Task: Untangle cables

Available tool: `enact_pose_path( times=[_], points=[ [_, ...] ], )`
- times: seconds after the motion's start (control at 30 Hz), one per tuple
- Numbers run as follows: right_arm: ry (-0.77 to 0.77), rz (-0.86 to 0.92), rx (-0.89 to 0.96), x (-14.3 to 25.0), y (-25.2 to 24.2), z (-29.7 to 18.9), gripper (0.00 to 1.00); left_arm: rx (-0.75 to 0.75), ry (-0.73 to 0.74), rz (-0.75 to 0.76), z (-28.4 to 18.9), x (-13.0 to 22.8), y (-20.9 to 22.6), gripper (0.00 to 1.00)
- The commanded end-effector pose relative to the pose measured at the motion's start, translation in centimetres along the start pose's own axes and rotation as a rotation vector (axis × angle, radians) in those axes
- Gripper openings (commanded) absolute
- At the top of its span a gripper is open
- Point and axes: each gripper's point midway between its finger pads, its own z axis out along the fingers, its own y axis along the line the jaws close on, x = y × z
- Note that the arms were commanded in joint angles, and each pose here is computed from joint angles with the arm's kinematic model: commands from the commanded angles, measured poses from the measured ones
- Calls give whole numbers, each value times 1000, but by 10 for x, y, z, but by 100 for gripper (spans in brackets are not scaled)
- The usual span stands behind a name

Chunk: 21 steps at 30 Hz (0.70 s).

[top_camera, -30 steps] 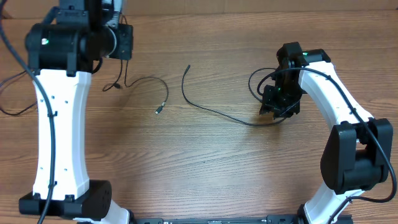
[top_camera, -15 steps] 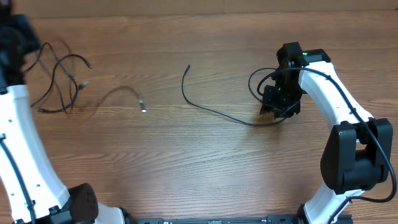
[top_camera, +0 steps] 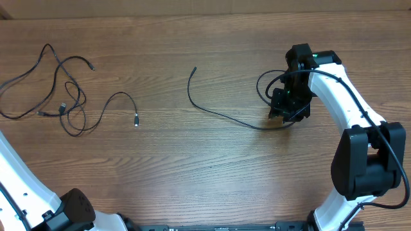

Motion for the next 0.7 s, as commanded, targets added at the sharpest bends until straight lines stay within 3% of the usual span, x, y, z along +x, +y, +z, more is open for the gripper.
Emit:
enact_pose_path(
  times=[0.0,0.1,0.17,0.43,0.67],
  points=[
    [-6,2,9,0,-2,-1,40,252,107,1,-12,23,-48,26],
    [-4,2,9,0,-3,-1,40,252,194,15,-8,45,-54,56],
    [-2,3,10,0,-3,-1,40,236,247,29,-3,60,-54,67],
    [0,3,11,1,-3,-1,40,67,413,62,35,116,-24,69],
    [2,4,11,2,-3,-1,39,16,551,61,76,178,-11,69]
  ],
)
